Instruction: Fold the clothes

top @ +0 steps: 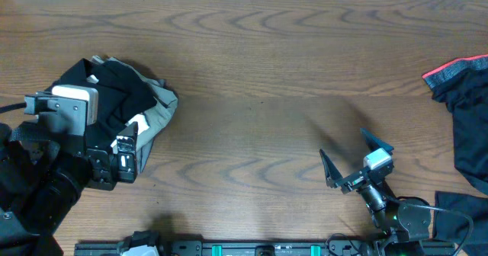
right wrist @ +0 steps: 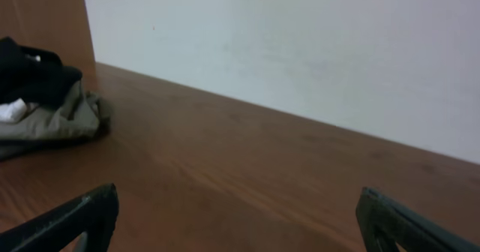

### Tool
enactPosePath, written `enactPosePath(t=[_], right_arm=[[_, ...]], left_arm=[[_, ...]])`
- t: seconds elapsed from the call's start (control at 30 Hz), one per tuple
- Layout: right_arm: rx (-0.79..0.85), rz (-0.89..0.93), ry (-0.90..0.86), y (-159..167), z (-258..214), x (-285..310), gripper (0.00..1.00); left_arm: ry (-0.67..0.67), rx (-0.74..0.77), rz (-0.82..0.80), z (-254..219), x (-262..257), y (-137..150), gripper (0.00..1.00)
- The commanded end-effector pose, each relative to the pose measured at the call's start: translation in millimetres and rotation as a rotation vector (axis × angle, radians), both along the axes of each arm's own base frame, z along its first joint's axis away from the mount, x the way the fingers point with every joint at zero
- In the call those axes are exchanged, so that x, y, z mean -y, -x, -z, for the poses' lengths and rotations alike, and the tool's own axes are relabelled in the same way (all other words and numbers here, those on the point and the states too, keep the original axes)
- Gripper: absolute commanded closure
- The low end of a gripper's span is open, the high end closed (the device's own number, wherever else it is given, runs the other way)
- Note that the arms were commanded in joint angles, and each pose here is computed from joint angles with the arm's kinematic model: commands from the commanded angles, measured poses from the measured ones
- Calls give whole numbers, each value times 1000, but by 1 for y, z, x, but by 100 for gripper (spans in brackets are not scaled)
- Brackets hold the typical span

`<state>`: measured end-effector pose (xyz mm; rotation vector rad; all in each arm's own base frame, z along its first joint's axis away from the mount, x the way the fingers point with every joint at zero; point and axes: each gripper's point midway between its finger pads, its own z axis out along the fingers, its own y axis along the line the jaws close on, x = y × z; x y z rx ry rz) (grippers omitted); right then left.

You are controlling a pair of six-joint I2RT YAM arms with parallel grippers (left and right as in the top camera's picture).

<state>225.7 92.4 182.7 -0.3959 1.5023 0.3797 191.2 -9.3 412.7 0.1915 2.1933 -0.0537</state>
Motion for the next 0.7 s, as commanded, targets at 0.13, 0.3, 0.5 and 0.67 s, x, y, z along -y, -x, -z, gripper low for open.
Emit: enactPosePath(t=[0.13, 0.3, 0.5, 0.67], right_arm=[[-64, -2, -11, 1, 13, -1, 1], [-89, -2, -7, 1, 19, -1, 1], [-89, -2, -7, 1, 19, -1, 1], [-89, -2, -7, 1, 19, -1, 1]], left_arm=[[-4, -4, -4, 1, -1, 0, 2], [-4, -4, -4, 1, -1, 0, 2], [-4, -4, -4, 1, -1, 0, 2], [-4, -4, -4, 1, -1, 0, 2]])
